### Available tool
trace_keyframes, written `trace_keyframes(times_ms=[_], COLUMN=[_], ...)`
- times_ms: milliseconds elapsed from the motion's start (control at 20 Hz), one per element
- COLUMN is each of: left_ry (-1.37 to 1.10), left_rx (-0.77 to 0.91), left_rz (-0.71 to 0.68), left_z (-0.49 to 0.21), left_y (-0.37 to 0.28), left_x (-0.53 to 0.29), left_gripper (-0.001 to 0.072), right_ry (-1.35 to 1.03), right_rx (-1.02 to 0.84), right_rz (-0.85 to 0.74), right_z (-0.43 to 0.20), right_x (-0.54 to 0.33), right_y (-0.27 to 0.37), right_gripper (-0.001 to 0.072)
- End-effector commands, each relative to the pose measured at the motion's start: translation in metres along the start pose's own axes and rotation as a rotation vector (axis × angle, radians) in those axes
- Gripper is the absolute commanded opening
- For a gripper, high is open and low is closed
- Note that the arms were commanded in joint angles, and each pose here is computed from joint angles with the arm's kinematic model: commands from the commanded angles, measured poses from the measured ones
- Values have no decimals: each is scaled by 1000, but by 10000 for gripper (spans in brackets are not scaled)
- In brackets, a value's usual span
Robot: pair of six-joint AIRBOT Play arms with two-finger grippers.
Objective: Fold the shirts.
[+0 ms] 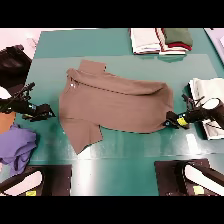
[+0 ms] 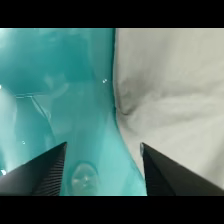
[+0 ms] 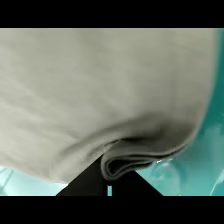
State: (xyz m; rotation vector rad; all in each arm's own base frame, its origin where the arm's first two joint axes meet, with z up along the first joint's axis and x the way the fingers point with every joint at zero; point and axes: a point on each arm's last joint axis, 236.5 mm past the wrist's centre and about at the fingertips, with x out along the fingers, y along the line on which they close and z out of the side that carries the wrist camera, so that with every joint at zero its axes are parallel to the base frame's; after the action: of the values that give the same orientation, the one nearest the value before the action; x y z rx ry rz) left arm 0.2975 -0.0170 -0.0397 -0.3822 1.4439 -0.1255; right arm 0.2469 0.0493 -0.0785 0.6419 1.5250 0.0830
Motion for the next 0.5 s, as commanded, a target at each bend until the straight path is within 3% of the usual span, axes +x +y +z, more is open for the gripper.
trace_keyframes(times_ms=[0, 250, 450], left_ry=[42, -65, -100], left_rx=[-34, -110, -11], left_rz=[-69, -144, -144], left_z=[-18, -9, -4], left_y=[-10, -18, -42], left_x=[17, 45, 54], left_gripper=[542, 541, 540], right_ry=[-48, -82, -79], right_rx=[-93, -159, -180], right_rz=[-27, -18, -16], right_z=[11, 18, 17], right_x=[-9, -19, -18], right_y=[17, 37, 43], right_gripper=[15, 15, 15])
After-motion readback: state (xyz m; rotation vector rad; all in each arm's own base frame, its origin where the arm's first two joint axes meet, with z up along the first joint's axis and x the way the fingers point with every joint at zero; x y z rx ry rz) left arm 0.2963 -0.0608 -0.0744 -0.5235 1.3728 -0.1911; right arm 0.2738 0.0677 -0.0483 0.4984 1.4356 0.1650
